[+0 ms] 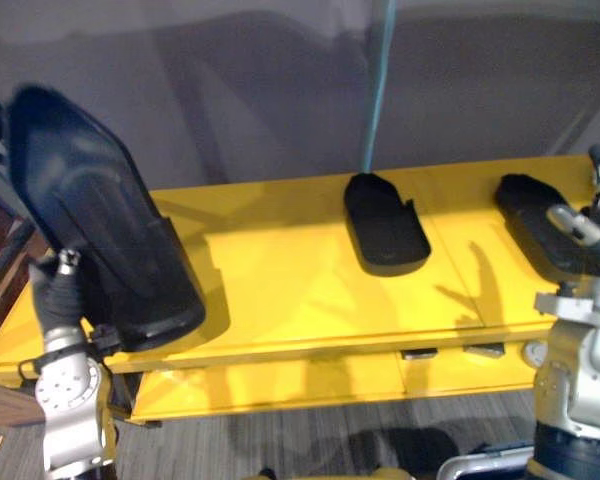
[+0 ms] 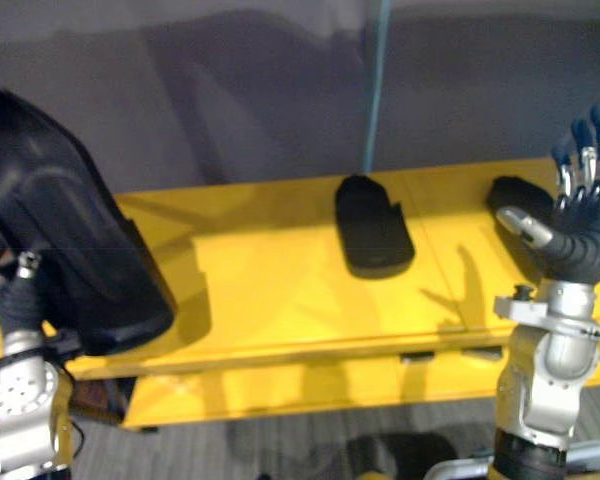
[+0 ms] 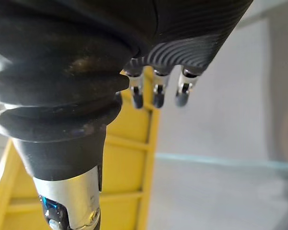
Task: Walk over and take plastic housings, then place them on the shelf
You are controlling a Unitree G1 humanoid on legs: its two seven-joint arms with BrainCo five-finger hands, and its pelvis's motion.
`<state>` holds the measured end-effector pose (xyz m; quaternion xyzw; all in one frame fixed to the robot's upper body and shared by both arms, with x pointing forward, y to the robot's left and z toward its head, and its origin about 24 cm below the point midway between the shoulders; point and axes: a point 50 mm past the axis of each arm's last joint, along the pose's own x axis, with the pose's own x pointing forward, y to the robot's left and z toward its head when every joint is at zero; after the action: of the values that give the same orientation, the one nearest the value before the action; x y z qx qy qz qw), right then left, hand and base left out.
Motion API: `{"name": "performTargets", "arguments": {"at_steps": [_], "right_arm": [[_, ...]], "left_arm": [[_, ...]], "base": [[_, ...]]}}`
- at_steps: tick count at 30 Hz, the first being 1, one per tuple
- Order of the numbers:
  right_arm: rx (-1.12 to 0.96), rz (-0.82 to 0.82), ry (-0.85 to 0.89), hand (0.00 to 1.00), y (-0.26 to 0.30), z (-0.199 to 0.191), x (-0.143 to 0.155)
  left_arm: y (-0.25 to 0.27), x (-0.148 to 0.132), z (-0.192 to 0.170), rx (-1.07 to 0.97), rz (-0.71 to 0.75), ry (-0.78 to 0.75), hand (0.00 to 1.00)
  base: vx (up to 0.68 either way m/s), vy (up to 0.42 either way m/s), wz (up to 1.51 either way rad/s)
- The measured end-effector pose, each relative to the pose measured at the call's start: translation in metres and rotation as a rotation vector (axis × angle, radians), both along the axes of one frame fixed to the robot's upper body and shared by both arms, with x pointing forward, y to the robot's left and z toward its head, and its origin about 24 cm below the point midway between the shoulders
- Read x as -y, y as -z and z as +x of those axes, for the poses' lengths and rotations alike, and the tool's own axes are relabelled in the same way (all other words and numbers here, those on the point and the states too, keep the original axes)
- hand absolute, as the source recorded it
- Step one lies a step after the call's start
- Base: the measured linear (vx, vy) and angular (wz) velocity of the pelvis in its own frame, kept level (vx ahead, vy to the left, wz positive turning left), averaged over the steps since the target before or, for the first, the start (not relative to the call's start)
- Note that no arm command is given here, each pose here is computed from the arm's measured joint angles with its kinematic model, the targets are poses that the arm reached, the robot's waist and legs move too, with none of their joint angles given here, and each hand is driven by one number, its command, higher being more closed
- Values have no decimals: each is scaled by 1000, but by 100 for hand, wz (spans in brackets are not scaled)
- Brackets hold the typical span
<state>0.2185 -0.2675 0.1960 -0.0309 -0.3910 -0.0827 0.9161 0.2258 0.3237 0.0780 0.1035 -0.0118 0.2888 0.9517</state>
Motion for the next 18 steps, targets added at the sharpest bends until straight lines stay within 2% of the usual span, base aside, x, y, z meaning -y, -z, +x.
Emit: {"name": "performTargets", "arguments": {"at_steps": [3,8,14,18], "right_arm": [[-14,-47,3,0,-6,0,3],[-17,-84,-4,0,-9,-6,1],[-59,-91,-25,0,-2,-12,1],[-87,-100,-52,0,3,-15,0]], "left_arm": [[5,-28,12,-100,-59,-53,100],[-10,-54,39,-139,-156,-97,100],[-22,-46,60,-143,-148,-32,100],[-25,-38,70,-207,-68,25,100]], "base": [[-21,18,-35],[9,14,-31],[16,7,-31],[10,9,-27]]}}
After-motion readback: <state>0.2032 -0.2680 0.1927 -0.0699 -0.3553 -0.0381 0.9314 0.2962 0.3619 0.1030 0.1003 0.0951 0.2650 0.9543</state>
